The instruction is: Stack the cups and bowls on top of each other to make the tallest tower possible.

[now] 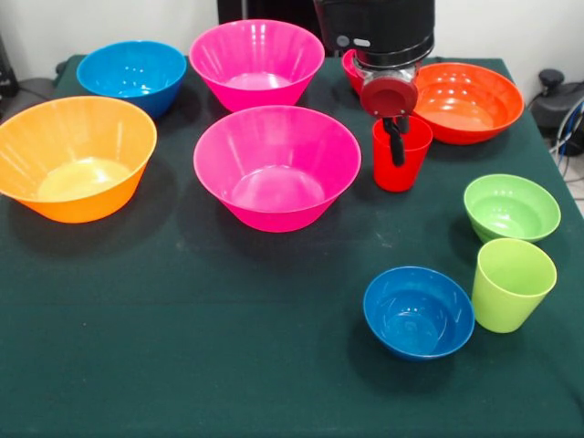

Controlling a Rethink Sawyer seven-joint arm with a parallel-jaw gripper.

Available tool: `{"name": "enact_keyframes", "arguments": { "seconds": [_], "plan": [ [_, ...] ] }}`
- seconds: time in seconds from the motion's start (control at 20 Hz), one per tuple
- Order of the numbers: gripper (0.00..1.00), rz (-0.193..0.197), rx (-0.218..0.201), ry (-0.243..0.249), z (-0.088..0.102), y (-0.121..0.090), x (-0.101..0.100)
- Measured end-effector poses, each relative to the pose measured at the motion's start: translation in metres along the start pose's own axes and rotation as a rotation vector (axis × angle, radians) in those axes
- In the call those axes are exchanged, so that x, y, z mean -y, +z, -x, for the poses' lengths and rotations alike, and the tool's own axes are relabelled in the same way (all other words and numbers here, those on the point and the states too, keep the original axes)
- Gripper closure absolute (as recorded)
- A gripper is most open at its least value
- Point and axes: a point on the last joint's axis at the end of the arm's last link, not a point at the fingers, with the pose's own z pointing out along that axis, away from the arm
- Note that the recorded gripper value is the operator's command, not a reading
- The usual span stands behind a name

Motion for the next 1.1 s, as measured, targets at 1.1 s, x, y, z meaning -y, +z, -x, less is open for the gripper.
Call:
{"name": "enact_keyframes", "arguments": {
  "seconds": [1.1],
  "plan": [
    [0.00, -0.072, -0.013, -0.037, -0.011, 0.012, 0.003]
  ]
}}
